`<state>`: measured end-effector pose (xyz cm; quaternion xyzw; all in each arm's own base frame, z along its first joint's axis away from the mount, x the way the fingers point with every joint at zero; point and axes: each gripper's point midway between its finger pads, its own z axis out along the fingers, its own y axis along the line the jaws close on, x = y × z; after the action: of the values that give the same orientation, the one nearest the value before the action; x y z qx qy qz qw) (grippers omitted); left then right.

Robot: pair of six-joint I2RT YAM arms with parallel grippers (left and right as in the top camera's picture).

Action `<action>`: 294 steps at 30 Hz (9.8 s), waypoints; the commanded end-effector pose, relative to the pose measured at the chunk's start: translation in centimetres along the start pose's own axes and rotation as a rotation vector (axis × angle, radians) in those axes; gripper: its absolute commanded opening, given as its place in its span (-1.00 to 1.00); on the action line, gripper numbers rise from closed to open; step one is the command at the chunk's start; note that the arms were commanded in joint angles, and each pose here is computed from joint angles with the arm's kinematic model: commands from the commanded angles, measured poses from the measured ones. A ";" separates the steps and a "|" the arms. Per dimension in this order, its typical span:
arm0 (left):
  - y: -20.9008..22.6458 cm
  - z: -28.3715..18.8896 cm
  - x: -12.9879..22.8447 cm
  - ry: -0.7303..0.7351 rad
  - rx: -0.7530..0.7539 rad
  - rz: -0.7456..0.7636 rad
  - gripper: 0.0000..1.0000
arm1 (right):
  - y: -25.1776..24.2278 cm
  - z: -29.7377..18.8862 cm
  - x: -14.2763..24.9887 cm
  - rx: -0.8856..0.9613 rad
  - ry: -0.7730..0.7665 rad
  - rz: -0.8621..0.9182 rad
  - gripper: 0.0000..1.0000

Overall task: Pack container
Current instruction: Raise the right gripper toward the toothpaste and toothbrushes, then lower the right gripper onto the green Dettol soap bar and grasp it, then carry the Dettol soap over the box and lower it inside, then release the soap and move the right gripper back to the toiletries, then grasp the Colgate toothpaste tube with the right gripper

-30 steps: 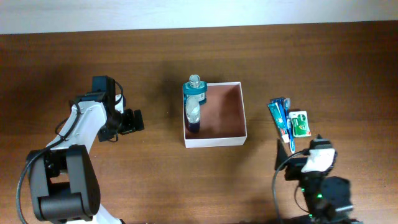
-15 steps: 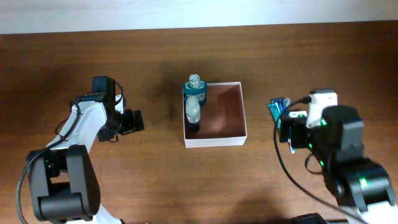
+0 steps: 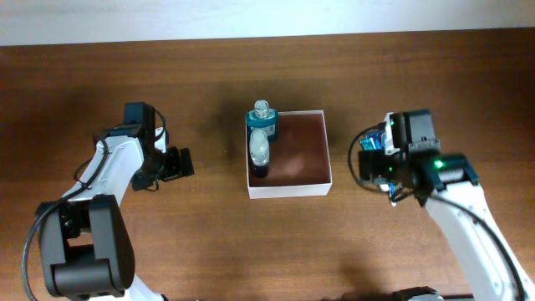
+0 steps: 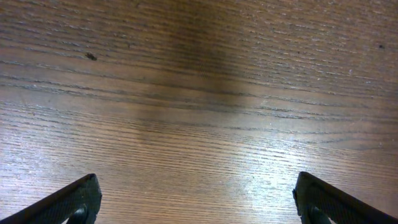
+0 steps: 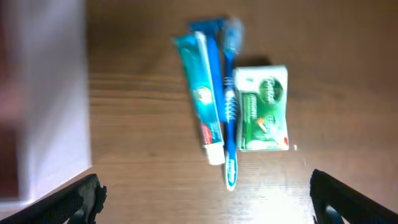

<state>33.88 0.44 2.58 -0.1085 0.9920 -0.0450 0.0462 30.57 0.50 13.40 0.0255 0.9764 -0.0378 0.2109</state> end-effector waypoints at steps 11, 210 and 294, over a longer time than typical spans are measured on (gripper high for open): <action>0.3 0.3 0.2 0.009 -0.006 -0.003 0.99 | -4.6 6.3 3.0 -0.049 0.250 0.137 0.77; 0.2 0.3 0.2 0.009 -0.005 -0.003 0.99 | 19.9 7.0 -4.0 -0.235 -0.011 -0.166 0.06; 0.3 0.3 0.2 0.009 -0.006 -0.002 0.99 | 1.1 11.7 6.1 -0.132 0.347 0.061 0.08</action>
<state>33.86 0.43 2.56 -0.1085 0.9920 -0.0450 0.0458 30.21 0.38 0.48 0.0509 0.9973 0.0202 0.0493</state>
